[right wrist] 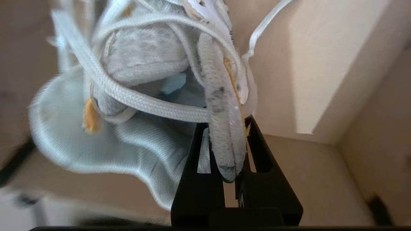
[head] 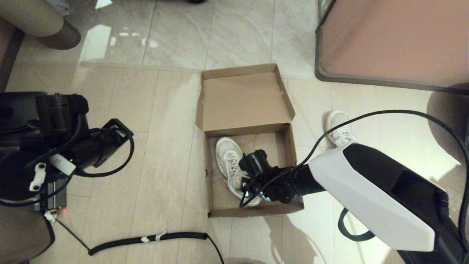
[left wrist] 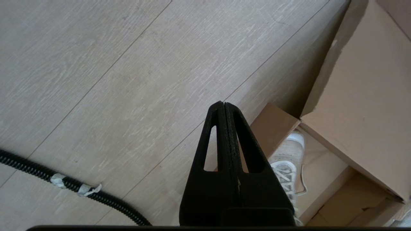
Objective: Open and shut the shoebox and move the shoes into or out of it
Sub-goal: Put the shoes out of the shoe box
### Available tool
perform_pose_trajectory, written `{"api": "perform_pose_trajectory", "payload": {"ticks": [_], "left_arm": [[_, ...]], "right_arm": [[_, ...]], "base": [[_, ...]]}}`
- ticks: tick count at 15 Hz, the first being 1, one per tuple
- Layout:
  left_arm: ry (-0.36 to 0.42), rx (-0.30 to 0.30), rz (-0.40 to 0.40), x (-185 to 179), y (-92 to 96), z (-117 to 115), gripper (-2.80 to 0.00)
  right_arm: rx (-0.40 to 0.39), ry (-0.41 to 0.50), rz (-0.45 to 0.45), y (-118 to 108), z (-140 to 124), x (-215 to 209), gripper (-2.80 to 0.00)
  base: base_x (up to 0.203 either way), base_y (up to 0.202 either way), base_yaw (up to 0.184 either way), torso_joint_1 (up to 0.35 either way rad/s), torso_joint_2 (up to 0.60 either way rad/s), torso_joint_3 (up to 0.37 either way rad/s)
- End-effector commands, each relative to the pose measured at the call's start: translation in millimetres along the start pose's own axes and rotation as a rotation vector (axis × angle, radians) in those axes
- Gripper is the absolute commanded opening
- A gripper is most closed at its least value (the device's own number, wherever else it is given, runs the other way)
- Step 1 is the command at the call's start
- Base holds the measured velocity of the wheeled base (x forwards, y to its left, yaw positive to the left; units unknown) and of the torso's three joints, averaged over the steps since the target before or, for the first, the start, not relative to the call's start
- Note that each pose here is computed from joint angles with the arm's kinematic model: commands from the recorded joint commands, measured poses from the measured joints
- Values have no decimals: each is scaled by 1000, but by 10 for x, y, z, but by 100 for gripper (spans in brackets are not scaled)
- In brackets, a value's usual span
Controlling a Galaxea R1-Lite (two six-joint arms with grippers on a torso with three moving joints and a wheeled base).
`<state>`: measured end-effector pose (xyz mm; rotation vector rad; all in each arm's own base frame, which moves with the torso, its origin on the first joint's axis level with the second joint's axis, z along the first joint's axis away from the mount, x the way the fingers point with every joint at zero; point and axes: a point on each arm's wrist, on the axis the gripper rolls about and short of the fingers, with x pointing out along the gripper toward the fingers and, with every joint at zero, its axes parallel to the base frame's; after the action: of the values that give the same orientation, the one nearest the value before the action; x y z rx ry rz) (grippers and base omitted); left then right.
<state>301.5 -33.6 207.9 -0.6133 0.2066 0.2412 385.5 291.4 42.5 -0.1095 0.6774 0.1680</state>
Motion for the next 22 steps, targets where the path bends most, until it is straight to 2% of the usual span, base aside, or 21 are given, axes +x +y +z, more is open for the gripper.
{"api": "perform_pose_trajectory", "payload": {"ticks": [1,7,10,12,14,16,22], "left_arm": [[-10,-7,-2,-20,-5,18,-280],[-39,-13,-5,-151,-15,99,-280],[-42,-13,0,-190,4,96,-280],[-43,-13,-1,-198,5,99,-280],[-42,-12,-2,-199,1,96,-280],[-45,-12,-2,-208,5,103,-280],[-37,-7,3,-209,14,78,-280]], "right_arm": [[38,-49,37,-67,313,-432,-280],[147,7,170,-260,615,-1561,-280],[174,37,250,-460,641,-2094,-280],[195,23,272,-593,637,-2346,-280],[246,-14,240,-807,686,-2479,-280],[304,-39,162,-1058,724,-2470,-280],[478,-38,-68,-1834,786,-2009,-280]], "base": [[0,0,0,0,0,0],[0,0,0,0,0,0],[0,0,0,0,0,0],[0,0,0,0,0,0],[0,0,0,0,0,0],[0,0,0,0,0,0],[0,0,0,0,0,0]]}}
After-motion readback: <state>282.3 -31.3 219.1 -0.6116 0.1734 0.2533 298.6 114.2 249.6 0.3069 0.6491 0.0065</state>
